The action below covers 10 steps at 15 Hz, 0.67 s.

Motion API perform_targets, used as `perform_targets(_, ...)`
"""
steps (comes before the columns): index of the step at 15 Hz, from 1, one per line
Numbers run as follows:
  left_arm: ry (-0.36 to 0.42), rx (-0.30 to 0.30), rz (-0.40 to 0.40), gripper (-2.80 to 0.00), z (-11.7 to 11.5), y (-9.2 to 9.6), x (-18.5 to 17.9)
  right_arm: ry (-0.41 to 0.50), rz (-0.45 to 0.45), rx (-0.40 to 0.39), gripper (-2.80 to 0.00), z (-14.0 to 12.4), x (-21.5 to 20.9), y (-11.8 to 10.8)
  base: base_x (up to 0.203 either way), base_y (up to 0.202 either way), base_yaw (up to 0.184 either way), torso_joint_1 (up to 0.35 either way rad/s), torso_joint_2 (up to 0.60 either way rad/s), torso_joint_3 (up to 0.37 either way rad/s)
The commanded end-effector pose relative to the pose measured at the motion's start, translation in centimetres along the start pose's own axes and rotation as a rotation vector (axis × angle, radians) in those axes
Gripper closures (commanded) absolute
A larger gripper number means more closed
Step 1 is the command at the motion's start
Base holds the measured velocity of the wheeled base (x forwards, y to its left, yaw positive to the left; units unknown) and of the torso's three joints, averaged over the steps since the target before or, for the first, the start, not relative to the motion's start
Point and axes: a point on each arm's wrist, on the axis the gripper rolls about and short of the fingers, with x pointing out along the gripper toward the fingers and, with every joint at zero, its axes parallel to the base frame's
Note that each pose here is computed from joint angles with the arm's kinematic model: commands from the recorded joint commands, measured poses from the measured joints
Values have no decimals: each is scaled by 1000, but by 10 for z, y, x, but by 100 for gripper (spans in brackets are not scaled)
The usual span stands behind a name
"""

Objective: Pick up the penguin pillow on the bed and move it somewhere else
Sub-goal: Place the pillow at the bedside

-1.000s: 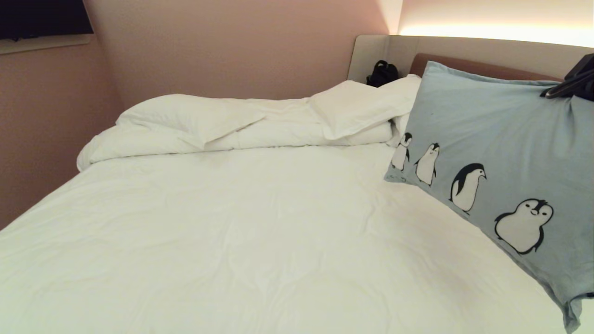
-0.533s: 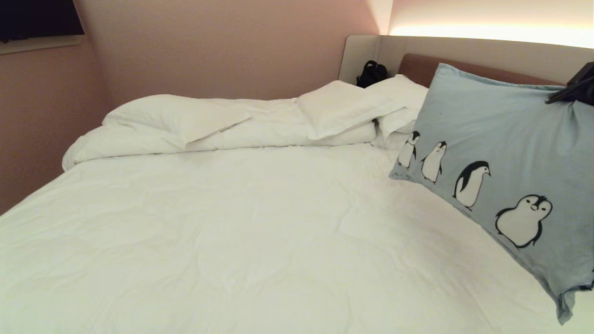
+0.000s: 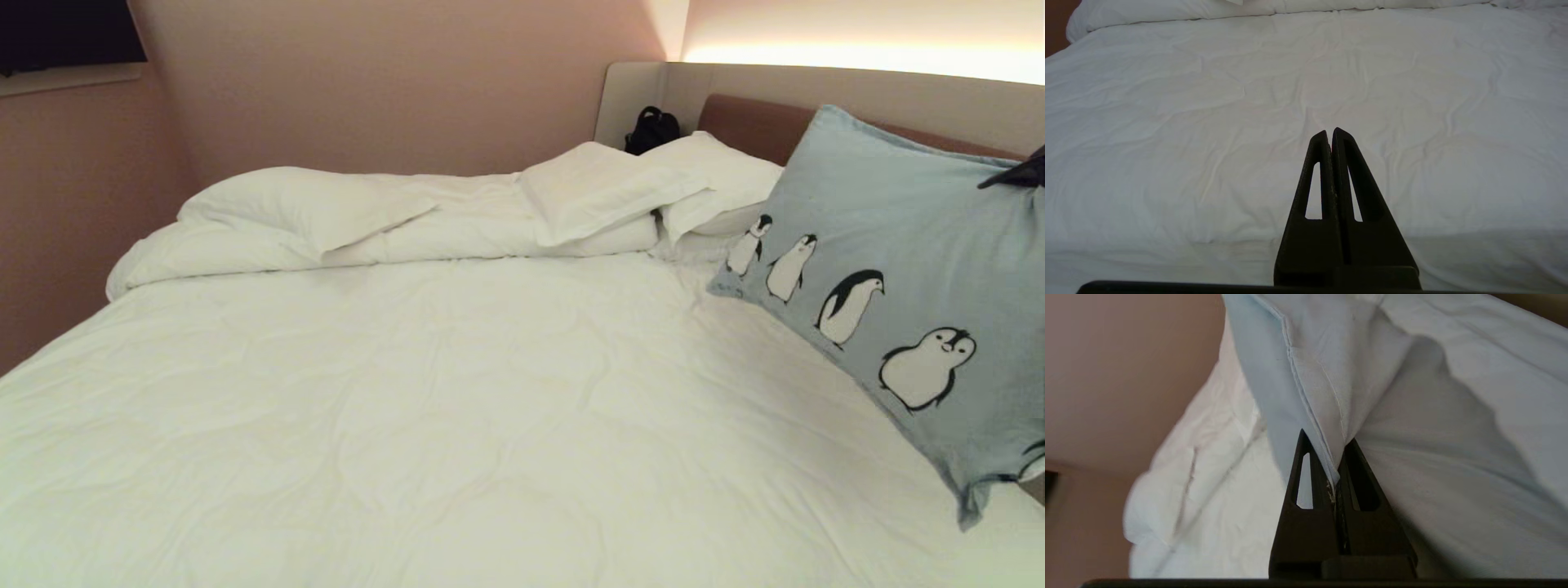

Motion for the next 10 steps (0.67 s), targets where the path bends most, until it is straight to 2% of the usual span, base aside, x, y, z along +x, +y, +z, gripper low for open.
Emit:
perform_targets(1, 0, 0, 1, 0, 0, 0, 0, 111, 54, 136, 0, -4, 19, -19, 0, 0, 0, 0, 0, 0)
perform_targets(7, 0, 0, 1, 0, 0, 0, 0, 239, 53, 207, 0, -21, 49, -50, 0, 0, 0, 0, 0, 0)
perform_targets(10, 0, 0, 1, 0, 0, 0, 0, 315, 99, 286, 0, -28, 62, -62, 0, 0, 0, 0, 0, 0)
